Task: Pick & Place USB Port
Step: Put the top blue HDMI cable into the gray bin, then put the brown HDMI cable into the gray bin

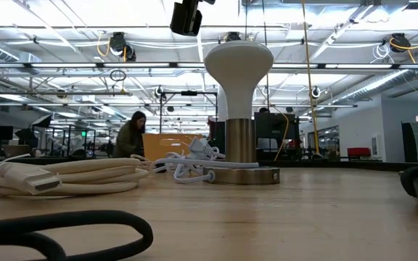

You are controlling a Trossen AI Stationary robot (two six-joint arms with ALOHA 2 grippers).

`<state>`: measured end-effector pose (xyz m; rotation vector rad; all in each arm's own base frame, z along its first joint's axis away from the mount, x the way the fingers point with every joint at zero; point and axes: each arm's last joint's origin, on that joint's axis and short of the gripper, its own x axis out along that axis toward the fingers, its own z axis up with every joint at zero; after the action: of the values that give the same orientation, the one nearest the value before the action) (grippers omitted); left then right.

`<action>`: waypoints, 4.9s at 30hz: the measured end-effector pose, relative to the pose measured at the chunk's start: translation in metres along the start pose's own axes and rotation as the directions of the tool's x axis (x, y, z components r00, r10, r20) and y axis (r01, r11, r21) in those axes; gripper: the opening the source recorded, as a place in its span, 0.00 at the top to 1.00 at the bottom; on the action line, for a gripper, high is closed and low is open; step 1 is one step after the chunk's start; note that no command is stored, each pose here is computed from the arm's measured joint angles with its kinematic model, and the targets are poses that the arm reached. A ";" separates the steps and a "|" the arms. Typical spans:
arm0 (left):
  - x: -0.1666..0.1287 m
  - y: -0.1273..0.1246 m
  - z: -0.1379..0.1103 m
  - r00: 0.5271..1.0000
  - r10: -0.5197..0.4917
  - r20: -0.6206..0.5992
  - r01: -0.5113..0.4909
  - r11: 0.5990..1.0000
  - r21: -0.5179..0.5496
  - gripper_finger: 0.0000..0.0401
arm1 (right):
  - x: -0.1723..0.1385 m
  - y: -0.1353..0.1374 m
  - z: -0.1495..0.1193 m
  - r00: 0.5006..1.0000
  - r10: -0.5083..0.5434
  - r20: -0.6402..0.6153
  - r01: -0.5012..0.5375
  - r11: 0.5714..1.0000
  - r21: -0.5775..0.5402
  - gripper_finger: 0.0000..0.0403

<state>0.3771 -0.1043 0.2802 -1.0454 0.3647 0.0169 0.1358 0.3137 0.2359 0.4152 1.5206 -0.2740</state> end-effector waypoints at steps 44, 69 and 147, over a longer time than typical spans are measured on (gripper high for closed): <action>-0.138 0.016 -0.148 0.568 0.819 -0.081 -0.409 0.366 0.836 0.69 | -0.177 -0.130 0.193 0.512 0.210 0.833 -0.255 0.963 -0.086 0.65; -0.073 0.067 -0.157 0.585 0.764 -0.272 0.064 0.291 0.955 0.69 | -0.166 -0.154 0.201 0.606 0.029 0.795 -0.086 0.996 0.030 0.65; 0.044 -0.146 0.042 0.700 -0.656 -0.280 0.700 0.556 0.448 0.97 | -0.129 -0.086 0.018 0.313 0.117 0.942 -0.277 0.961 -0.027 0.65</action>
<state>0.4579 -0.1499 0.4079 -0.5697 -0.0042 -0.8071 0.1104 0.2184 0.3561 0.4296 0.2435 -0.3417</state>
